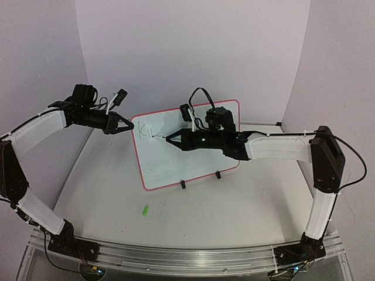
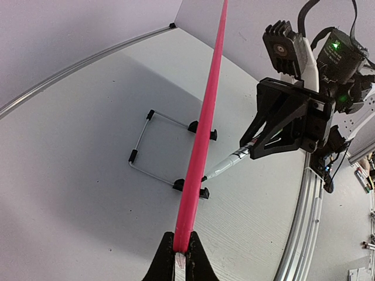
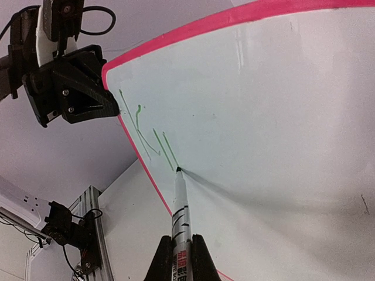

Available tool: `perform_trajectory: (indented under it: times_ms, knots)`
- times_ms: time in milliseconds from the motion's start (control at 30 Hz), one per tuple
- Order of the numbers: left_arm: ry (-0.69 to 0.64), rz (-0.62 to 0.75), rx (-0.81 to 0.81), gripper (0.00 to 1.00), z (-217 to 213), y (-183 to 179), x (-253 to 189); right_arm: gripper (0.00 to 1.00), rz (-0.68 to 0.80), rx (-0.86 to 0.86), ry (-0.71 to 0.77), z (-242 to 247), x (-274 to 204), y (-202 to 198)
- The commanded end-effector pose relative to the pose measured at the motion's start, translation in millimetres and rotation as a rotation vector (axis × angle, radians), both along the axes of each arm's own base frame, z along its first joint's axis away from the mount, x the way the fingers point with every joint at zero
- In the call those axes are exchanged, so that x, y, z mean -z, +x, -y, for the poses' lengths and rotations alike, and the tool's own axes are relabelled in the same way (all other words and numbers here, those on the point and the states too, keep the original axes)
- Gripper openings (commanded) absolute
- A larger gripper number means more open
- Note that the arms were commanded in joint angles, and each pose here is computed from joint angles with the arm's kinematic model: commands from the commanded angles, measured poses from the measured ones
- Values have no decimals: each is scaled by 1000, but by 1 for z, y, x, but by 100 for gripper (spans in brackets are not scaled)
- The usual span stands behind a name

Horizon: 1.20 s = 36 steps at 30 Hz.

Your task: Write a sentence on the whiteboard

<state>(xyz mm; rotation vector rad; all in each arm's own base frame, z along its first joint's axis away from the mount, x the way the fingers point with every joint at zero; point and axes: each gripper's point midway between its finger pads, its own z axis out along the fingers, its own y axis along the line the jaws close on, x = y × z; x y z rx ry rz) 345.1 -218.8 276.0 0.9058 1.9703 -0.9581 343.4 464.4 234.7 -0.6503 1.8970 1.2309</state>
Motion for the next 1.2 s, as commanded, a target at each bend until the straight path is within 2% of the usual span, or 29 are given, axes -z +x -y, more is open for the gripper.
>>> perform_trajectory:
  times_ms: [0, 467, 1167]
  knots:
    - [-25, 78, 15, 0, 0, -7, -25, 0, 13, 28, 5, 6, -5, 6]
    - [-25, 80, 15, 0, 0, -8, -26, 0, 80, 28, 109, -2, -47, 13]
    - [-26, 82, 16, 0, 0, -9, -27, 0, 110, 126, 111, 14, -52, 21]
